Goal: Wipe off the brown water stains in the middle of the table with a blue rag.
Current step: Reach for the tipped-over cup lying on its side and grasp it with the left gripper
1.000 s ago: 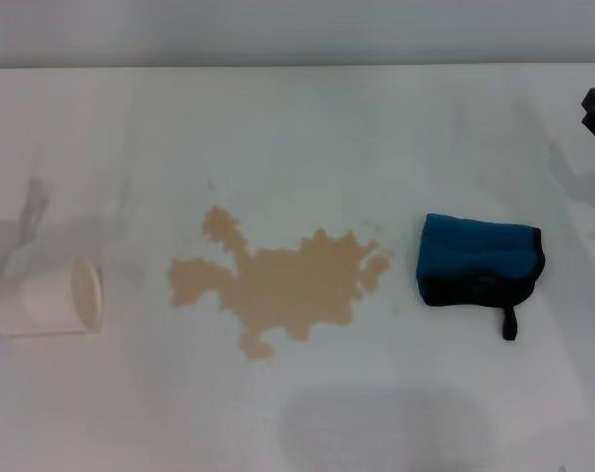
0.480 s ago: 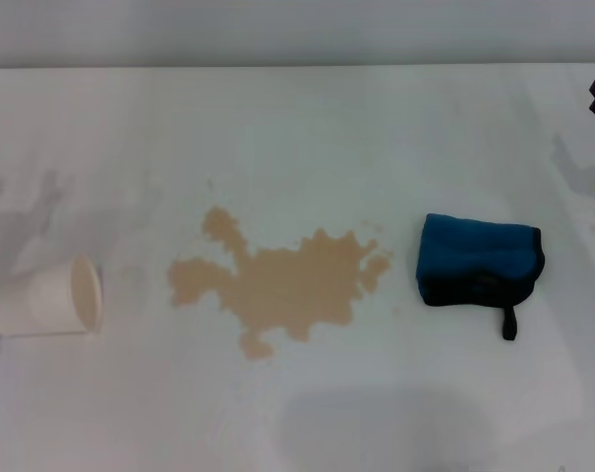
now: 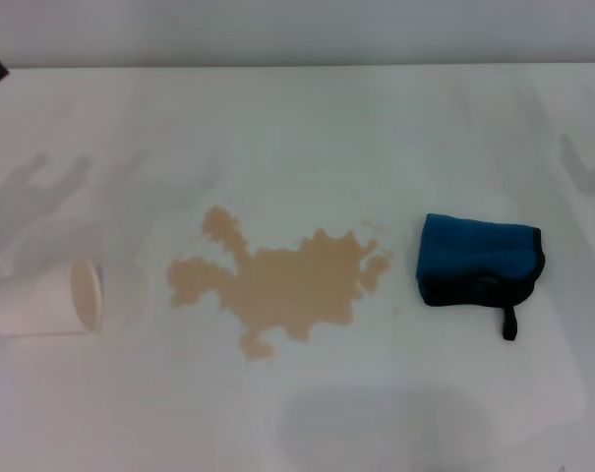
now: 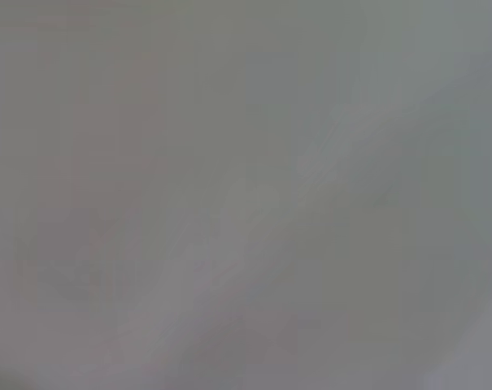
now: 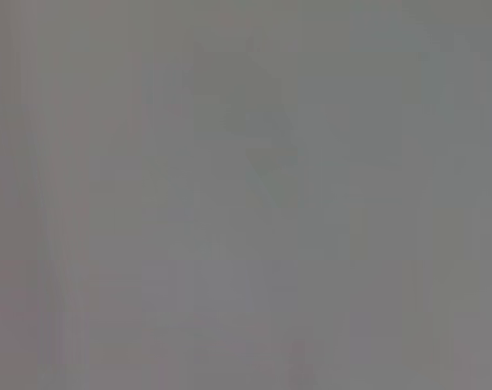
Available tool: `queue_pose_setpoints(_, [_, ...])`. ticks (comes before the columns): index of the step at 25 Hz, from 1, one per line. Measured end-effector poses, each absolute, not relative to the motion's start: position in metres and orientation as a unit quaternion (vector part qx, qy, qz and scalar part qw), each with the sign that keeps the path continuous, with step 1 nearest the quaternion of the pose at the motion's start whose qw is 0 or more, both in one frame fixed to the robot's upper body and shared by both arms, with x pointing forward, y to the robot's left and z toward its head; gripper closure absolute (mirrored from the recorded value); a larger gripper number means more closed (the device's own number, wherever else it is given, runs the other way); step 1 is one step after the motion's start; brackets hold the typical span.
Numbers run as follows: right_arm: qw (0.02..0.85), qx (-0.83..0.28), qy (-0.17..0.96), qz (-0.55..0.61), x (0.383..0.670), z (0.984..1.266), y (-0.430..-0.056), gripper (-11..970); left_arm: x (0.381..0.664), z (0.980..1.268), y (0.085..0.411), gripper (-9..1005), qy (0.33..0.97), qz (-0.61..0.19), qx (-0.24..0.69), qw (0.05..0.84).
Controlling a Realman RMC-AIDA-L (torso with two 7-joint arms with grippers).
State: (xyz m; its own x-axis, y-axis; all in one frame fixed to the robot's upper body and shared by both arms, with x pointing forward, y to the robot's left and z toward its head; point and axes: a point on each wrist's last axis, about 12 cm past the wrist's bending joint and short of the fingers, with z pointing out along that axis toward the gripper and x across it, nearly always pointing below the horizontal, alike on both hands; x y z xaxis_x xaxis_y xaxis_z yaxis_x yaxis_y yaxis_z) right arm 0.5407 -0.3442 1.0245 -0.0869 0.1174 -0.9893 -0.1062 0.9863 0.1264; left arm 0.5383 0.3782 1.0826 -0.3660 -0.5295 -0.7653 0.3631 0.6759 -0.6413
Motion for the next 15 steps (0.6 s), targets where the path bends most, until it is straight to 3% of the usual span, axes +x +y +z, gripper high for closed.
queue_pose_setpoints(12, [0.674,0.016,0.734,0.079,0.537,1.022,-0.347,127,0.537,1.151,0.386,143,0.765,-0.345,0.198,0.507])
queue_pose_setpoints(15, [0.676,0.018,0.733,0.078,0.537,1.023,-0.348,127,0.53,1.164,0.397,145,0.769,-0.332,0.218,0.501])
